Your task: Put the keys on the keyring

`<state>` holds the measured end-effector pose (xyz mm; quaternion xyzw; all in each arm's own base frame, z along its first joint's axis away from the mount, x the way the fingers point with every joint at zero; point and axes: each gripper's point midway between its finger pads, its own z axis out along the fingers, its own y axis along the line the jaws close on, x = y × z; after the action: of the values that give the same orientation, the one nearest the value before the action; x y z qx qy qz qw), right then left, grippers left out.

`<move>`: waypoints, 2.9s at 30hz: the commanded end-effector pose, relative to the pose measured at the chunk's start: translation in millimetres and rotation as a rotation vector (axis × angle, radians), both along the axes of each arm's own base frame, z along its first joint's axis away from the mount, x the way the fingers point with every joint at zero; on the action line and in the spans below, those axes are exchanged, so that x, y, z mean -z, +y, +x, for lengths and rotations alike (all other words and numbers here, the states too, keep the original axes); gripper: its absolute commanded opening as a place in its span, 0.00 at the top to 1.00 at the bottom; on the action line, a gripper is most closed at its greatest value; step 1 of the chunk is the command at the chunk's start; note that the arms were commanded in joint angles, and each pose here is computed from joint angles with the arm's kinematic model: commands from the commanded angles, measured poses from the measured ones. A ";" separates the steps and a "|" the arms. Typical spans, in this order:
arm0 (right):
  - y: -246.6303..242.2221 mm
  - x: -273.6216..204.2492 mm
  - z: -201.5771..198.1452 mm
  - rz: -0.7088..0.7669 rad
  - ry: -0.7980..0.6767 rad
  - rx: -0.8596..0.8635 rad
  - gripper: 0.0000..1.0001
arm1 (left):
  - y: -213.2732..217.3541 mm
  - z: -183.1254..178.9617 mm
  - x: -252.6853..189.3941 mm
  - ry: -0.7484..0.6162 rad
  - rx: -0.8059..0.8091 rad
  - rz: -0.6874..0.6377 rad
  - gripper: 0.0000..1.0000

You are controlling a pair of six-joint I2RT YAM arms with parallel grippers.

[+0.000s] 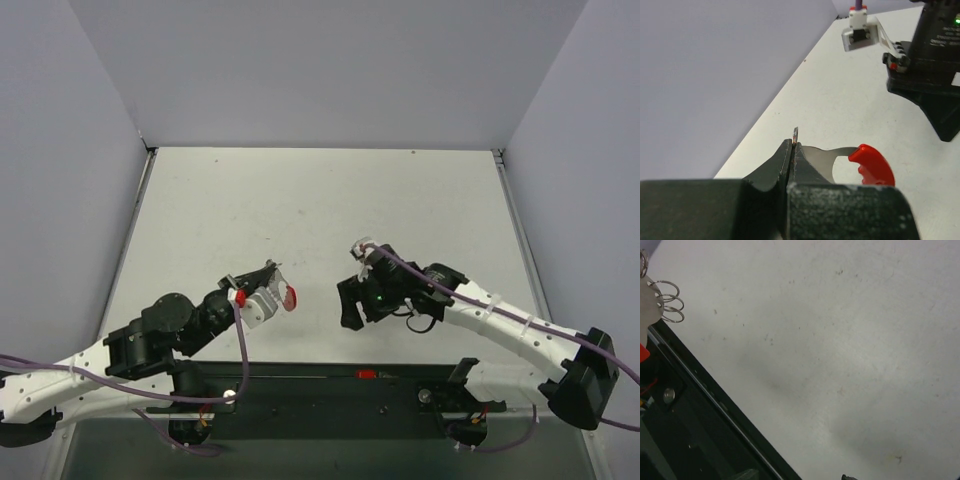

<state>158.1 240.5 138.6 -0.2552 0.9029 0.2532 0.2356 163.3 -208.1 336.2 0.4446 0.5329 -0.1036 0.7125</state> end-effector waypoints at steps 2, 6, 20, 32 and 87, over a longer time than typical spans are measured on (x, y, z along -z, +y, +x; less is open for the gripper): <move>-29.7 46.5 -54.5 -0.262 0.173 0.098 0.34 | 9.0 3.3 1.2 0.055 -0.050 -0.051 1.00; -42.3 64.6 -78.2 -0.333 0.243 0.195 0.26 | 10.6 0.4 2.1 0.117 -0.051 -0.115 1.00; -57.6 113.3 -73.1 -0.459 0.245 0.479 0.40 | -15.3 -10.8 5.3 0.227 0.042 -0.218 1.00; -41.6 90.1 -78.2 -0.350 0.317 0.526 0.46 | -4.9 -2.9 -42.4 0.204 -0.020 -0.222 1.00; -24.7 65.8 -85.1 -0.170 0.066 0.517 1.00 | 18.6 -25.9 8.4 0.369 0.023 -0.286 1.00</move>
<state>61.8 220.8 34.7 -0.0300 0.9744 0.1025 0.1980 134.6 -192.5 308.8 0.3417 0.6381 -0.2576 0.6401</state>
